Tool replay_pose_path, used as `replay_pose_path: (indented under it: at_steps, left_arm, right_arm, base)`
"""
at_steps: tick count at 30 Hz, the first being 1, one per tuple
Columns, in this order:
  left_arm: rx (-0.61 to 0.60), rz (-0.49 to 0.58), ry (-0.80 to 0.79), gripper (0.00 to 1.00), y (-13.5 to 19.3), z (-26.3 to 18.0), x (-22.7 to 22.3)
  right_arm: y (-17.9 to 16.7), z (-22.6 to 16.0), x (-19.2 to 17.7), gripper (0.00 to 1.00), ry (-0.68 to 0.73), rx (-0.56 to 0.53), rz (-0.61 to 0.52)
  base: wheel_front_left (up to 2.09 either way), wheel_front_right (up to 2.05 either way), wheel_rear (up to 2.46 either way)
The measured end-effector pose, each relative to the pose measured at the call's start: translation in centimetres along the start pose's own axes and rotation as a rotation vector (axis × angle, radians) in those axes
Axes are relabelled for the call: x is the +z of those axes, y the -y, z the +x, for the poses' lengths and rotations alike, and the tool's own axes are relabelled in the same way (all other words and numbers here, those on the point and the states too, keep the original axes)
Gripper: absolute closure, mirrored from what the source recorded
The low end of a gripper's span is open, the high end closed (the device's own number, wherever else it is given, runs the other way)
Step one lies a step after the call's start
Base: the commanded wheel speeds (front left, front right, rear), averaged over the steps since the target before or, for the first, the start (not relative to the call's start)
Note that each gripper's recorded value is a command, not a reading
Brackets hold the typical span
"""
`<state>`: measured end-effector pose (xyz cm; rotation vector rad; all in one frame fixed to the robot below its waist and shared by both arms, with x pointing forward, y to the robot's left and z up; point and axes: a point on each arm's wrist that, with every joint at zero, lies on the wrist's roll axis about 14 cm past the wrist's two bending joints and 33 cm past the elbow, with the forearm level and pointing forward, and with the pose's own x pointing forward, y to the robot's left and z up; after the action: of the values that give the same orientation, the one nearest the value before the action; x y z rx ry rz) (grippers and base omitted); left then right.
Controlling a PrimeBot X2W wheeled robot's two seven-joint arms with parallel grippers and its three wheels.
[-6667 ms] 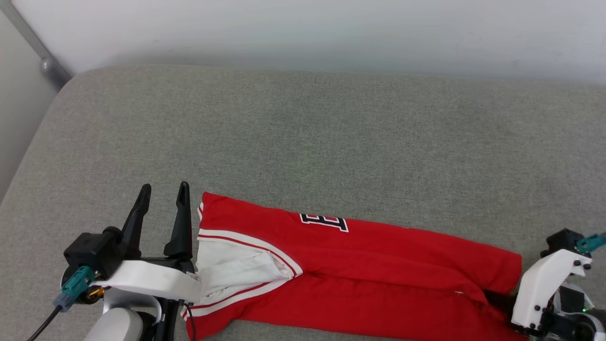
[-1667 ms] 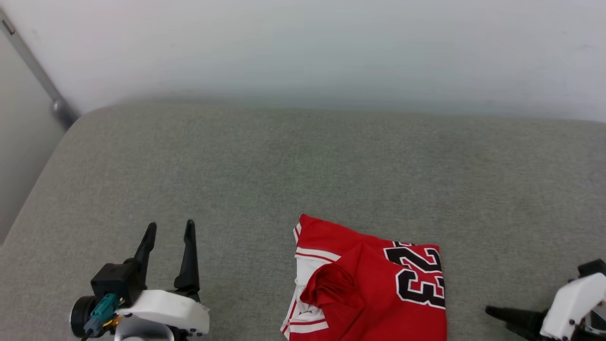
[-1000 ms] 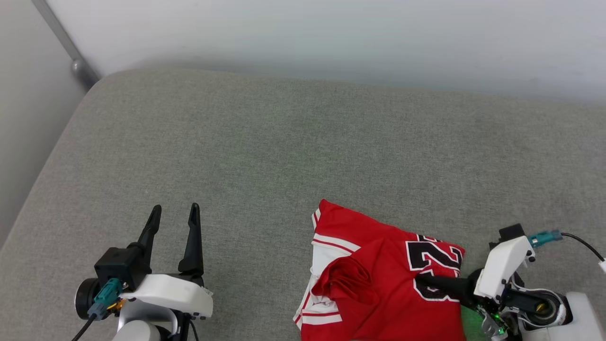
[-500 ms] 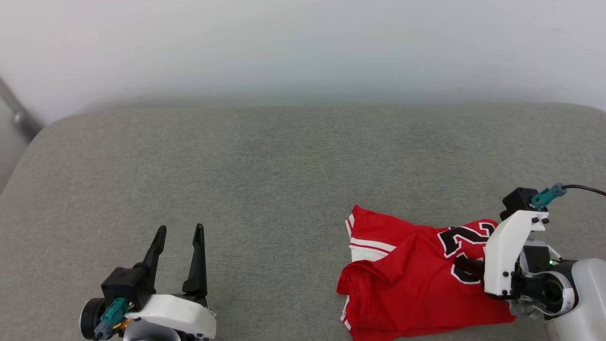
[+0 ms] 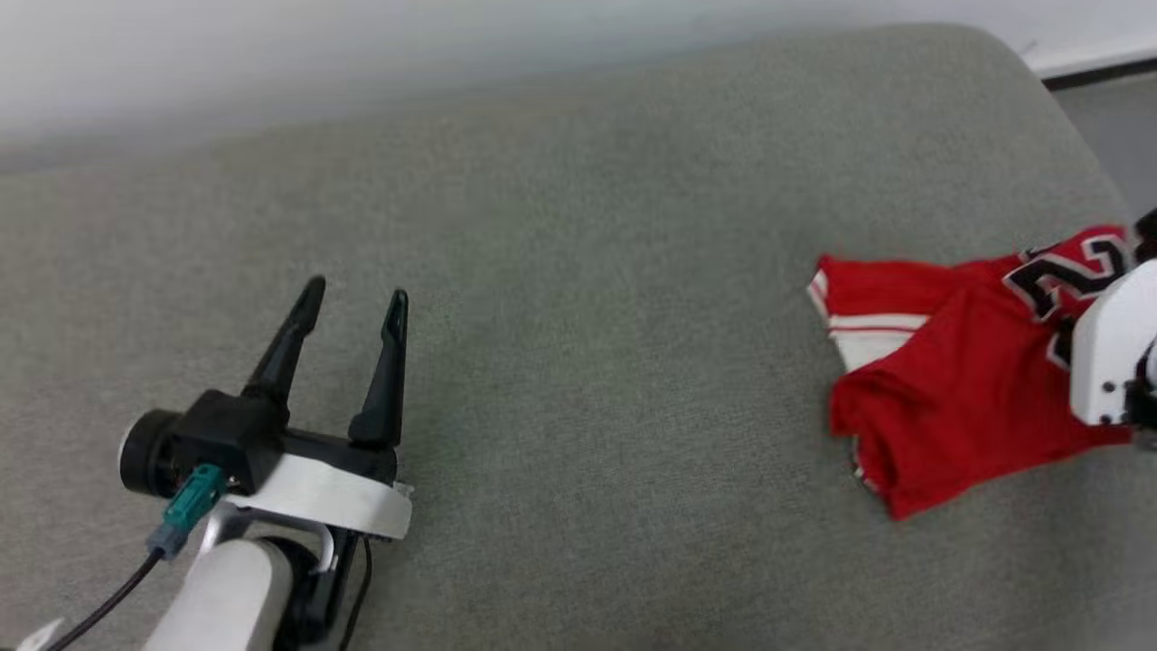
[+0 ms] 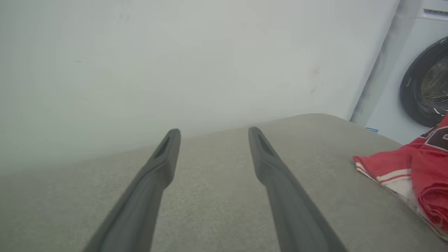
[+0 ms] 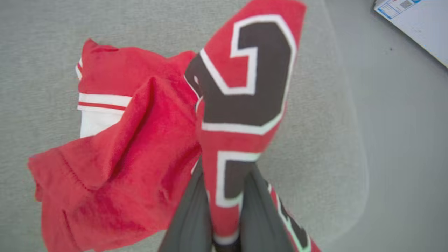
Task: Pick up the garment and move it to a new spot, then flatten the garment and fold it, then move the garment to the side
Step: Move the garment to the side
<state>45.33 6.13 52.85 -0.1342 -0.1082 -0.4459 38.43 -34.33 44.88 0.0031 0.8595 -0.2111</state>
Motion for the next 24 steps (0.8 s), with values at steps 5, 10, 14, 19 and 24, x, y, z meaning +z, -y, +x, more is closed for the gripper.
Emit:
replay_pose_path:
  at_steps: [5, 10, 14, 19, 24]
  left_arm:
    - [-0.062, -0.004, -0.015, 0.0, 0.0, 3.5, -2.1]
    - [-0.086, -0.021, -0.07, 0.0, -0.8, 5.2, -5.8]
    - [-0.081, -0.034, -0.117, 0.0, -1.7, 5.7, -8.6]
    - [-0.068, -0.048, -0.157, 0.0, -2.5, 5.7, -10.9]
    - [-0.055, -0.042, -0.161, 0.0, -3.0, 5.5, -11.1]
  right_arm:
    - [5.8, 2.3, 1.8, 1.0, 0.037, -0.179, 0.008]
    - [9.5, 4.8, 2.3, 1.0, 0.067, -0.301, 0.055]
    - [9.8, 7.3, 1.0, 1.0, 0.06, -0.329, 0.096]
    - [9.9, 9.6, 0.4, 0.92, 0.075, -0.363, 0.064]
    - [10.1, 9.9, 2.0, 0.0, 0.167, -0.388, -0.006]
  base:
    - [0.0, 0.0, 0.0]
    - [0.0, 0.0, 0.0]
    - [0.0, 0.0, 0.0]
    - [0.0, 0.0, 0.0]
    - [0.0, 0.0, 0.0]
